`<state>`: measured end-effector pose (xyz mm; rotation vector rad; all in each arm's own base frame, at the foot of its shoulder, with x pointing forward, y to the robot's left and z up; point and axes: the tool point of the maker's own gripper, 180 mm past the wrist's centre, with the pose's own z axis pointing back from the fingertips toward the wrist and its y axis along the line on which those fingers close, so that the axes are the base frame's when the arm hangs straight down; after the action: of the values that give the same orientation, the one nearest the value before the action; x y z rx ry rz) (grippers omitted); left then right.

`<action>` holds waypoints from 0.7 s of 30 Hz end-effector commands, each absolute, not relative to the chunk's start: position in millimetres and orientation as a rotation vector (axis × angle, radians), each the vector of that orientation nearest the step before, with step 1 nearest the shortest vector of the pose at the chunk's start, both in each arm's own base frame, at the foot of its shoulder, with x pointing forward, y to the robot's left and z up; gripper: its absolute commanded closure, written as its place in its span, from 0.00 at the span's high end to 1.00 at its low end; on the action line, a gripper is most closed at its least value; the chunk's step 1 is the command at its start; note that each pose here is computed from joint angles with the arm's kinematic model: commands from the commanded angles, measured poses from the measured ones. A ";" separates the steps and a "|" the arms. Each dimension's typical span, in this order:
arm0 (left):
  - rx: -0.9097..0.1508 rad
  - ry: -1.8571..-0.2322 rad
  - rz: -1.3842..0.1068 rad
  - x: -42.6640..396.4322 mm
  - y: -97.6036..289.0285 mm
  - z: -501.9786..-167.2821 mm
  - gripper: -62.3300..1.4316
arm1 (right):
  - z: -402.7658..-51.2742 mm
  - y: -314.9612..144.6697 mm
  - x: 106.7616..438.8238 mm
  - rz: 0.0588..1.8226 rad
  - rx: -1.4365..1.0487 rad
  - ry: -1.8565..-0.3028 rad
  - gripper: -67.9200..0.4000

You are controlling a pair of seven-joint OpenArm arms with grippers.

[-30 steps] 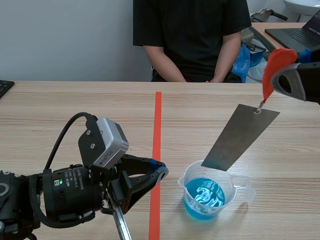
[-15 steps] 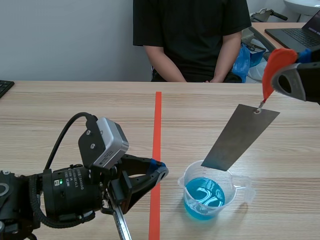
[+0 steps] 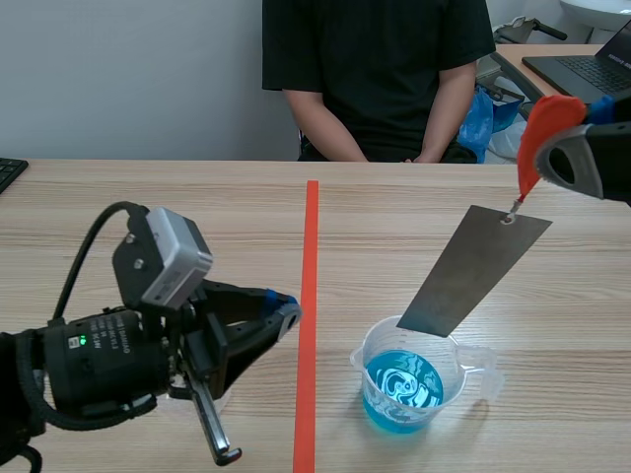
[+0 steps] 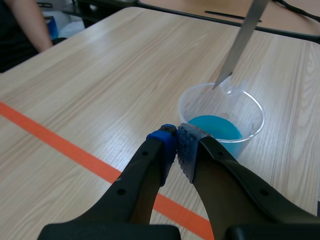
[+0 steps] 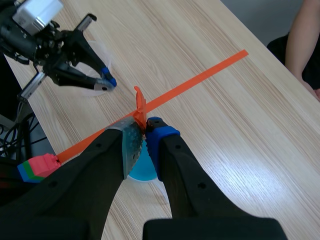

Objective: Do the redox reaction experiment.
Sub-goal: 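Raise the plate and point at it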

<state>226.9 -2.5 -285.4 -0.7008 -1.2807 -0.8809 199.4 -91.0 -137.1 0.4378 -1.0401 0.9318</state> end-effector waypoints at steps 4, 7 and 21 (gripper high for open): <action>-0.650 -1.316 -0.883 221.8 19.1 -268.9 0.10 | -132.2 -89.9 199.9 0.950 0.433 -1.064 0.03; -0.610 -1.322 -0.872 218.7 34.3 -263.1 0.10 | -132.2 -89.9 199.9 0.950 0.433 -1.064 0.03; -0.395 -1.390 -0.775 204.2 106.2 -213.3 0.10 | -132.2 -89.9 199.9 0.950 0.433 -1.064 0.03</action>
<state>206.2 108.9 -219.9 -0.3760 -1.3685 -0.7845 199.4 -91.0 -137.1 0.4378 -1.0401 0.9318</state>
